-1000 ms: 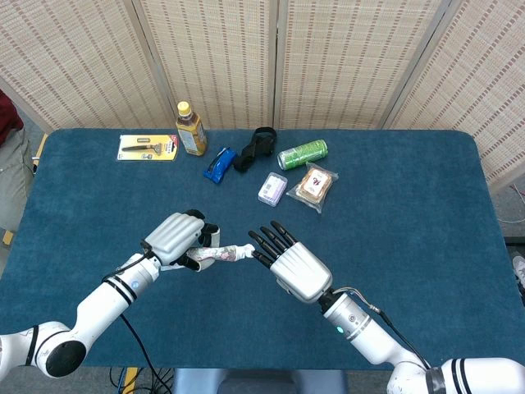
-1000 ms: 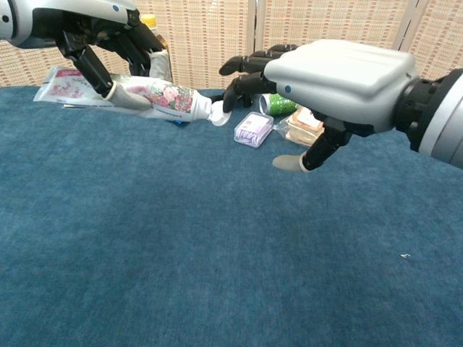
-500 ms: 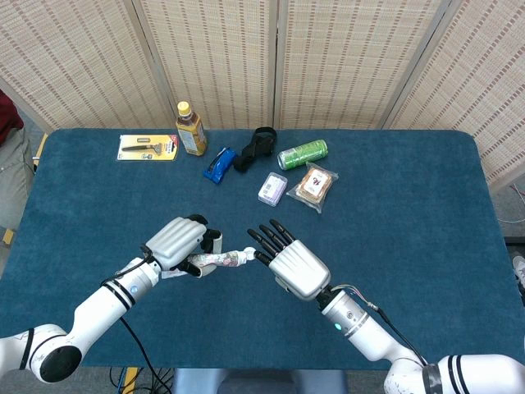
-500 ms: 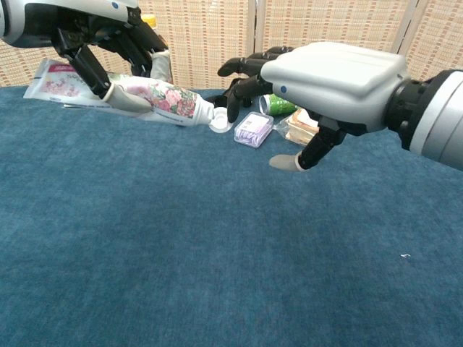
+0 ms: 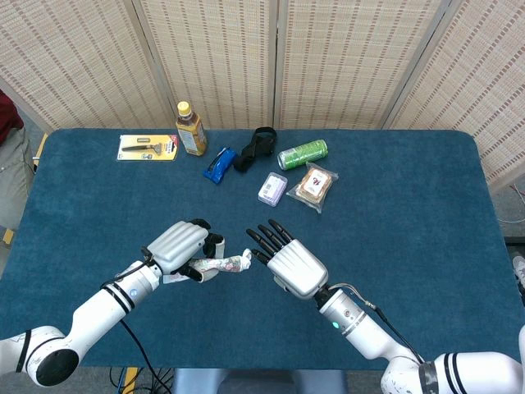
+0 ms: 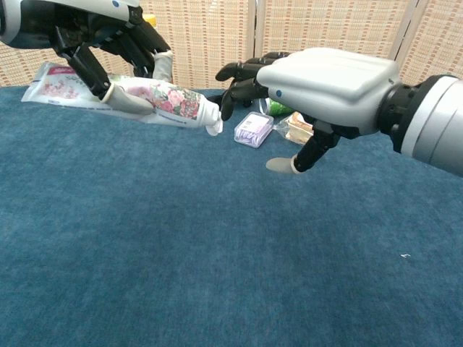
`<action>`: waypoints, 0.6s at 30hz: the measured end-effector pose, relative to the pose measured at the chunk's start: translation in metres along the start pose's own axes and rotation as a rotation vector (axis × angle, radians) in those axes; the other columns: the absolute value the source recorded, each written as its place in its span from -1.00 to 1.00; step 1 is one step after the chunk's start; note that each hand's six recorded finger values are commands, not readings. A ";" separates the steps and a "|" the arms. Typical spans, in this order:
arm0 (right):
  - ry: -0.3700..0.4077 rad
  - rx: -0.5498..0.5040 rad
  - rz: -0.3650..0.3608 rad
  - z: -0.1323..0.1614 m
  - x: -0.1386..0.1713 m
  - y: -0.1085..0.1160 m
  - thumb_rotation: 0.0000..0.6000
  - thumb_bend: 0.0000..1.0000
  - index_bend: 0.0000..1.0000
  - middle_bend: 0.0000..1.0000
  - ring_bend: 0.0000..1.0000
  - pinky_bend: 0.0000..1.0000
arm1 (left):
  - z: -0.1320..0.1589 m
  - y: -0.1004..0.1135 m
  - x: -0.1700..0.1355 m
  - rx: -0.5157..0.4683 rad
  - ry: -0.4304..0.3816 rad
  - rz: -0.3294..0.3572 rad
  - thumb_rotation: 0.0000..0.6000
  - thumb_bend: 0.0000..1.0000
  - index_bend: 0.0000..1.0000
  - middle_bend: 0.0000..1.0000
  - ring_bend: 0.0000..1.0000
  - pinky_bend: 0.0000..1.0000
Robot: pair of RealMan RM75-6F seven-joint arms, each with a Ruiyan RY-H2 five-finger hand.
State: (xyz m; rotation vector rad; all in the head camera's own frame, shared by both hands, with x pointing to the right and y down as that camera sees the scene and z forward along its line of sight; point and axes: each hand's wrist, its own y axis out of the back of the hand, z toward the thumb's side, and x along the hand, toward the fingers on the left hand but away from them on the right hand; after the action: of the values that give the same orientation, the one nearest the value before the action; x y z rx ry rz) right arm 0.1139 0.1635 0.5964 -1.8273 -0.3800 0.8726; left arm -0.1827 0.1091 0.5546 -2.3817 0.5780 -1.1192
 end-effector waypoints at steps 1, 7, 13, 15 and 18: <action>0.000 -0.002 0.000 0.000 0.000 0.000 1.00 -0.60 -0.48 -0.91 -1.00 -1.00 | 0.000 0.000 0.000 0.000 0.000 0.000 1.00 -0.28 0.25 0.41 -0.03 -0.66; 0.008 -0.017 -0.021 -0.001 0.007 0.008 1.00 -0.60 -0.48 -0.91 -1.00 -1.00 | -0.010 0.001 0.000 0.010 0.023 0.000 1.00 -0.28 0.22 0.38 -0.04 -0.66; -0.011 -0.019 -0.072 -0.015 0.027 0.028 1.00 -0.60 -0.48 -0.91 -1.00 -1.00 | -0.039 0.000 0.002 0.053 0.084 0.007 1.00 -0.28 0.21 0.33 -0.07 -0.66; -0.031 -0.012 -0.088 -0.024 0.036 0.034 1.00 -0.60 -0.48 -0.91 -1.00 -1.00 | -0.052 -0.004 0.003 0.069 0.109 0.006 1.00 -0.28 0.19 0.31 -0.08 -0.66; -0.067 0.001 -0.104 -0.040 0.051 0.041 1.00 -0.61 -0.48 -0.91 -1.00 -1.00 | -0.071 -0.010 0.005 0.099 0.144 0.002 1.00 -0.28 0.17 0.29 -0.10 -0.66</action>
State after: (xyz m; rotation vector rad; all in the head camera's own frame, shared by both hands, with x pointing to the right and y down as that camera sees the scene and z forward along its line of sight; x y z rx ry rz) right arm 0.1717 0.1508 0.5481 -1.7642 -0.5124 0.8636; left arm -0.2340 0.0994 0.6036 -2.2286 0.5592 -1.2959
